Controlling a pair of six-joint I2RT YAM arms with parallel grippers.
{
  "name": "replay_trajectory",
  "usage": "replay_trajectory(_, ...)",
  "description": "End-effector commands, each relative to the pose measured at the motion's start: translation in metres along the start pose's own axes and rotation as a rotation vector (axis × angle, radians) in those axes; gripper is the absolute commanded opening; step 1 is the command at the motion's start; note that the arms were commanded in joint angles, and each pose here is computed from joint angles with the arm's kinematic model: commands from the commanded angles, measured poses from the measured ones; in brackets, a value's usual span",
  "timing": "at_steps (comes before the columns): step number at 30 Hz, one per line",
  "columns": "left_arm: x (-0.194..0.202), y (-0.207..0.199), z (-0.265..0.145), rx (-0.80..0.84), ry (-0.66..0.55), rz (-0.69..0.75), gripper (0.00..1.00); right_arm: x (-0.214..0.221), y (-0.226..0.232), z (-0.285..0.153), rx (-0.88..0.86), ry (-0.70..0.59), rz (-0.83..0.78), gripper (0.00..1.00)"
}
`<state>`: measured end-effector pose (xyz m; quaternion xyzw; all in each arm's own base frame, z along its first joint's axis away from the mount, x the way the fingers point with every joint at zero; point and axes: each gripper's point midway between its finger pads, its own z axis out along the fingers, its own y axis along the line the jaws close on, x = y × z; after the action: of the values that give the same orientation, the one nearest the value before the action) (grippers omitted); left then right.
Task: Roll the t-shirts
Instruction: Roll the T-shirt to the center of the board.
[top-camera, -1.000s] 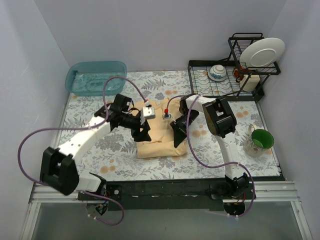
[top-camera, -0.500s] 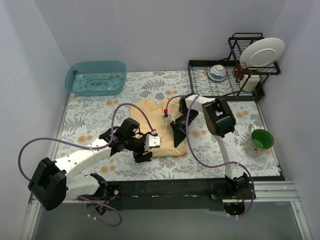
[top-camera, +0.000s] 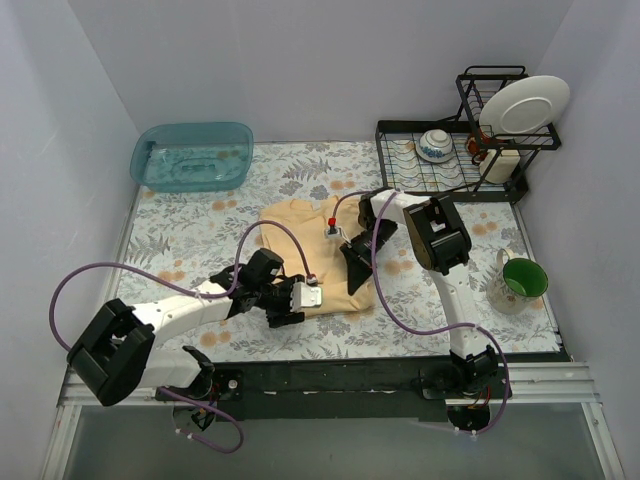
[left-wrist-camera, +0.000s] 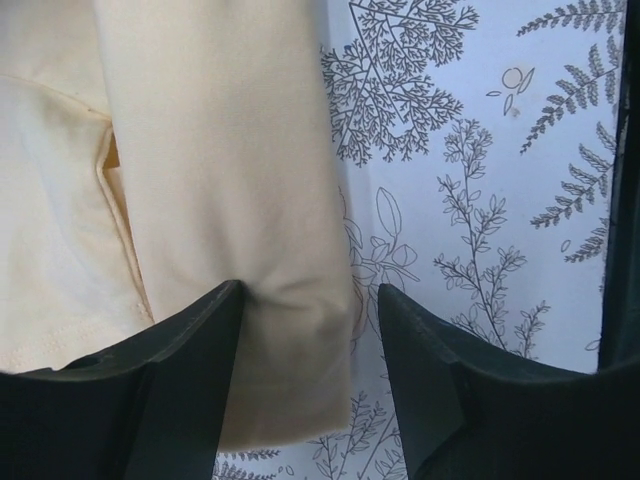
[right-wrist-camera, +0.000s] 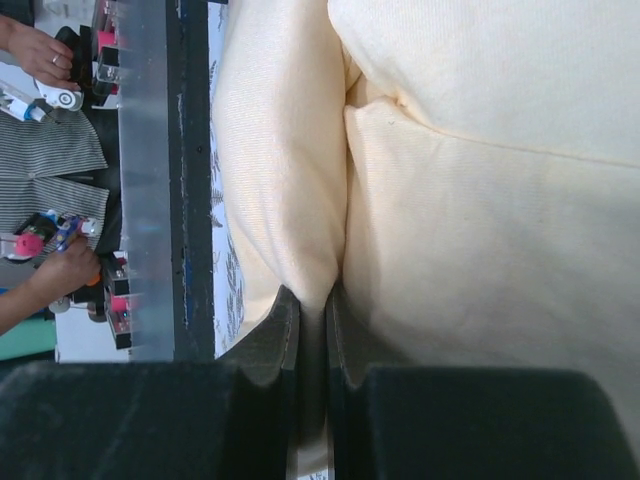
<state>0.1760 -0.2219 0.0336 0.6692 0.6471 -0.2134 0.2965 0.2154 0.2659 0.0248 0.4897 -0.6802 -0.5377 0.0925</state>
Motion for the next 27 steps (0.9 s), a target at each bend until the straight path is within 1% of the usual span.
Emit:
replay_trajectory(1, 0.039, -0.006, 0.008, 0.011, 0.139, -0.013, 0.51, -0.002, -0.025, -0.005, 0.072, 0.022, -0.103, 0.15)
replay_trajectory(2, 0.039, -0.005, 0.009, 0.011, 0.146, -0.016, 0.48, -0.013, -0.018, -0.014, 0.094, -0.004, -0.144, 0.20)
replay_trajectory(3, 0.042, -0.005, 0.010, 0.019, 0.161, -0.024, 0.44, -0.020, -0.015, -0.024, 0.118, -0.033, -0.152, 0.23)
replay_trajectory(4, 0.043, -0.007, 0.010, 0.028, 0.168, -0.027, 0.36, -0.024, -0.010, -0.031, 0.136, -0.055, -0.165, 0.28)
replay_trajectory(5, 0.040, -0.004, 0.011, 0.031, 0.167, -0.026, 0.33, -0.036, 0.004, -0.044, 0.177, -0.087, -0.215, 0.42)
replay_trajectory(6, 0.043, -0.008, 0.011, 0.047, 0.180, -0.042, 0.30, -0.043, 0.003, -0.057, 0.226, -0.122, -0.262, 0.44)
replay_trajectory(7, 0.044, -0.009, 0.011, 0.057, 0.183, -0.046, 0.23, -0.048, 0.009, -0.064, 0.257, -0.140, -0.290, 0.46)
replay_trajectory(8, 0.043, -0.011, 0.012, 0.067, 0.178, -0.049, 0.20, -0.048, 0.023, -0.072, 0.313, -0.143, -0.339, 0.51)
replay_trajectory(9, 0.043, -0.015, 0.011, 0.083, 0.183, -0.063, 0.16, -0.058, 0.019, -0.081, 0.389, -0.158, -0.423, 0.55)
replay_trajectory(10, 0.044, -0.018, 0.011, 0.101, 0.189, -0.076, 0.14, -0.059, 0.020, -0.086, 0.446, -0.169, -0.445, 0.59)
replay_trajectory(11, 0.037, -0.018, 0.012, 0.120, 0.168, -0.089, 0.09, -0.047, 0.031, -0.087, 0.525, -0.159, -0.481, 0.66)
replay_trajectory(12, 0.036, -0.025, 0.010, 0.150, 0.174, -0.127, 0.07, -0.060, 0.025, -0.094, 0.620, -0.186, -0.599, 0.68)
replay_trajectory(13, 0.034, -0.028, 0.010, 0.172, 0.169, -0.156, 0.06, -0.059, 0.029, -0.093, 0.672, -0.187, -0.649, 0.71)
replay_trajectory(14, 0.031, -0.029, 0.009, 0.194, 0.155, -0.185, 0.04, -0.063, 0.045, -0.102, 0.768, -0.188, -0.736, 0.74)
replay_trajectory(15, 0.021, -0.036, 0.007, 0.247, 0.130, -0.213, 0.03, -0.040, 0.040, -0.076, 0.756, -0.148, -0.758, 0.75)
replay_trajectory(17, 0.016, -0.038, 0.006, 0.275, 0.117, -0.272, 0.01, -0.045, 0.051, -0.075, 0.848, -0.135, -0.915, 0.76)
replay_trajectory(18, 0.006, -0.038, 0.004, 0.303, 0.083, -0.295, 0.01, -0.031, 0.051, -0.054, 0.819, -0.099, -0.939, 0.76)
replay_trajectory(20, 0.003, -0.039, 0.002, 0.329, 0.070, -0.344, 0.01, -0.035, 0.056, -0.051, 0.877, -0.094, -1.014, 0.77)
replay_trajectory(21, -0.002, -0.038, 0.001, 0.345, 0.054, -0.359, 0.01, -0.027, 0.056, -0.038, 0.858, -0.076, -1.024, 0.77)
replay_trajectory(23, -0.001, -0.036, 0.001, 0.351, 0.049, -0.375, 0.01, -0.030, 0.059, -0.035, 0.884, -0.075, -1.071, 0.77)
replay_trajectory(24, 0.000, -0.036, 0.001, 0.354, 0.050, -0.382, 0.01, -0.027, 0.060, -0.027, 0.868, -0.057, -1.093, 0.77)
replay_trajectory(26, -0.004, -0.032, -0.001, 0.362, 0.028, -0.396, 0.00, -0.022, 0.056, -0.021, 0.874, -0.035, -1.108, 0.77)
replay_trajectory(27, -0.002, -0.033, -0.001, 0.378, 0.037, -0.420, 0.00, -0.021, 0.057, -0.017, 0.870, -0.026, -1.119, 0.77)
